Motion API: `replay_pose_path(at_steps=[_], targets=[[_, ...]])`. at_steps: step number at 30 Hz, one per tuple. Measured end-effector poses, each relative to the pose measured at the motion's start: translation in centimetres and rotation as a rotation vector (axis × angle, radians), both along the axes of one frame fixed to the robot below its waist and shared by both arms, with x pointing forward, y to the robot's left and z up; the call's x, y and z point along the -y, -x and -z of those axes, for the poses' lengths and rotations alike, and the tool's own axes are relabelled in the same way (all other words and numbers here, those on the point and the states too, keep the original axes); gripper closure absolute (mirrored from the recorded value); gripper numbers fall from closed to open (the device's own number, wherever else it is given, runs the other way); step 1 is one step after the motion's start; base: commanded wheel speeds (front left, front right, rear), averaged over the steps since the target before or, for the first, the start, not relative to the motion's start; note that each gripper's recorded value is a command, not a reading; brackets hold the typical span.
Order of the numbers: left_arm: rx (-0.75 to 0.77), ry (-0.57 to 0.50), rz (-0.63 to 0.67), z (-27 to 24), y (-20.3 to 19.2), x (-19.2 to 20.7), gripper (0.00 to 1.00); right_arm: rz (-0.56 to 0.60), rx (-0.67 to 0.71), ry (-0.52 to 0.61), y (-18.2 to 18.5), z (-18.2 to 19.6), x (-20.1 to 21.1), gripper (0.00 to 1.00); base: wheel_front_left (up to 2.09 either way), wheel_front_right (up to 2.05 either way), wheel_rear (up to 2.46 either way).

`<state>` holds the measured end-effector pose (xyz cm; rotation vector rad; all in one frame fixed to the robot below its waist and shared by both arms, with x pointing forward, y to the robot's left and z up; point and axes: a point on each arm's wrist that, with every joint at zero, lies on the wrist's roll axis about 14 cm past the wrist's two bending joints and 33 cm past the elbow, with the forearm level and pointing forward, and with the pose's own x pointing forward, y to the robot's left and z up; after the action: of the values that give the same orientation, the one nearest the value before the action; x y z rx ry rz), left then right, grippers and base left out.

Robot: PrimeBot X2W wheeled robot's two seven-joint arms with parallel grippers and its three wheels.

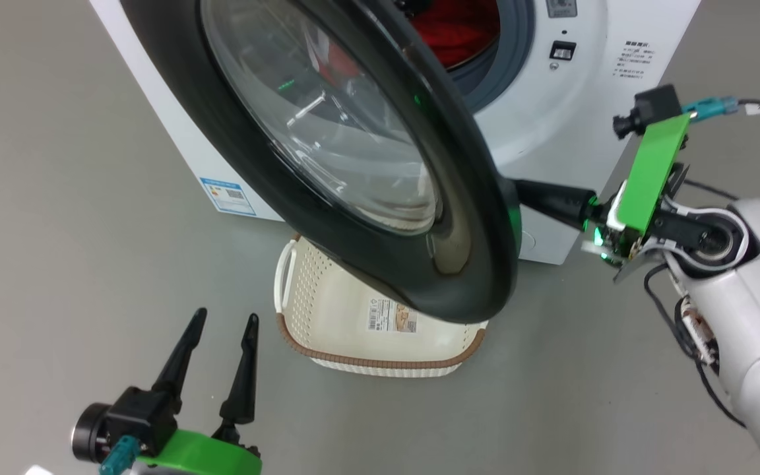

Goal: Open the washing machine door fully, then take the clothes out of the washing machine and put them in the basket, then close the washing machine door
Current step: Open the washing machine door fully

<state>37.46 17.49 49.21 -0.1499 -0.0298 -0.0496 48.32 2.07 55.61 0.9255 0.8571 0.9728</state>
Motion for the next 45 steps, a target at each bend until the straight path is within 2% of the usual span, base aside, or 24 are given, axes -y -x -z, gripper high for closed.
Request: replay_pose_path(at_steps=[18,45], targets=[[-0.014,-0.003,-0.096,0.3,4.1,-2.3,0.0,-0.227,-0.035,-0.046,8.6,1.0,-5.4,1.0,0.0,0.0,0.0],[-0.025,-0.02,-0.367,0.2,9.6,-9.0,0.0,-0.514,-0.051,-0.083,14.9,0.7,-14.7,1.0,0.0,0.0,0.0]])
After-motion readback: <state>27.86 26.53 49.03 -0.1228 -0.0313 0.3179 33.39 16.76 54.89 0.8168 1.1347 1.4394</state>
